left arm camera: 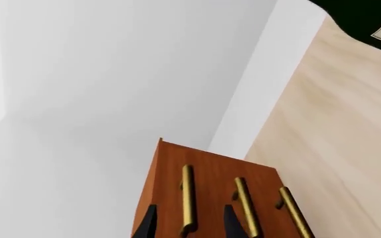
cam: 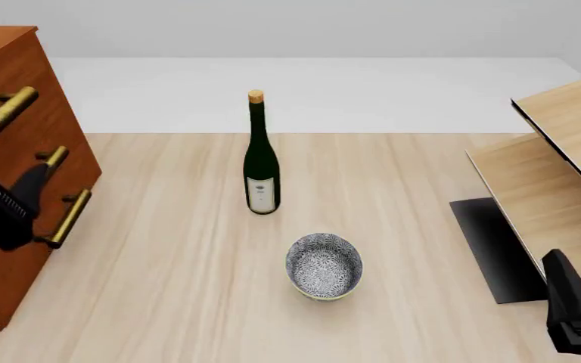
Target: Close the bottom drawer of the cabinet and open the top drawer.
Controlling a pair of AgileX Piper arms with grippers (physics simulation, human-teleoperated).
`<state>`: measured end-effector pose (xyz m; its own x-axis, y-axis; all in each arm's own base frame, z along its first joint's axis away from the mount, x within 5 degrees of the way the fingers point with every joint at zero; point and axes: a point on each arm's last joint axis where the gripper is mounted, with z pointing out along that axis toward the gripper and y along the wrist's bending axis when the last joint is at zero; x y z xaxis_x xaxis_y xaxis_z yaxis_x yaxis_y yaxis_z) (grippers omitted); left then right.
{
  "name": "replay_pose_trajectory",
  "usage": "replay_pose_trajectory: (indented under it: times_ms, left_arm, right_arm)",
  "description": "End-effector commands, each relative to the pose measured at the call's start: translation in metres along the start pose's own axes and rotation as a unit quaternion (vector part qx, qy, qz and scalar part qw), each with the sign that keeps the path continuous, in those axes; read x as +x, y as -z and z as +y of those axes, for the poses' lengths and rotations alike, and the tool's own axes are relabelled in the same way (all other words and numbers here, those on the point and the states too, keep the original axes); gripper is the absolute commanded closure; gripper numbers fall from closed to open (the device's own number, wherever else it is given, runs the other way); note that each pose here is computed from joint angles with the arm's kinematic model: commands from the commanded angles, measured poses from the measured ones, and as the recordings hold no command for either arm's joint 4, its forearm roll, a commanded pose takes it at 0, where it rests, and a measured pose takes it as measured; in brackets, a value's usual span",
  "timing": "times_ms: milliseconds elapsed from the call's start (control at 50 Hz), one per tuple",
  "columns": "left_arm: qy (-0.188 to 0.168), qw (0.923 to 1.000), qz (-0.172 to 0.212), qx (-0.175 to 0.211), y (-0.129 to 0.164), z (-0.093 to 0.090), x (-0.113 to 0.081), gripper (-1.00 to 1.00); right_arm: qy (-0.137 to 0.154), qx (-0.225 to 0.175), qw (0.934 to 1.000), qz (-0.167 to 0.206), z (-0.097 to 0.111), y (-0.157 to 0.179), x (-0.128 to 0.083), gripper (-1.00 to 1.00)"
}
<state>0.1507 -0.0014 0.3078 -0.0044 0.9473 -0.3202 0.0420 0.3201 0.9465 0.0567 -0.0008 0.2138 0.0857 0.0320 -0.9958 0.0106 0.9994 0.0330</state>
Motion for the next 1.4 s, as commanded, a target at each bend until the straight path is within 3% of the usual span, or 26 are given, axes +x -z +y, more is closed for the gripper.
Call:
replay_pose_trajectory:
  times_ms: [20,500,1040,1400]
  left_arm:
    - [-0.007,0.9997,0.022,-0.005,-0.007,0.003,0.007,-1.0]
    - [-0.017,0.998,0.061,-0.002,-0.037,-0.002,0.024,-1.0]
    - [-0.039,0.9938,0.103,-0.014,-0.056,-0.003,0.047,-1.0]
    - [-0.034,0.9917,0.123,-0.016,-0.063,-0.002,0.057,-1.0]
  right_arm:
    - [0.0,0.0,1.0,0.0,0.0,0.0,0.0,-1.0]
    - [0.001,0.002,1.0,0.0,0.0,0.0,0.0,-1.0]
    - [-0.001,0.003,1.0,-0.001,0.0,0.0,0.0,-1.0]
    - [-0.001,0.001,1.0,-0.001,0.0,0.0,0.0,-1.0]
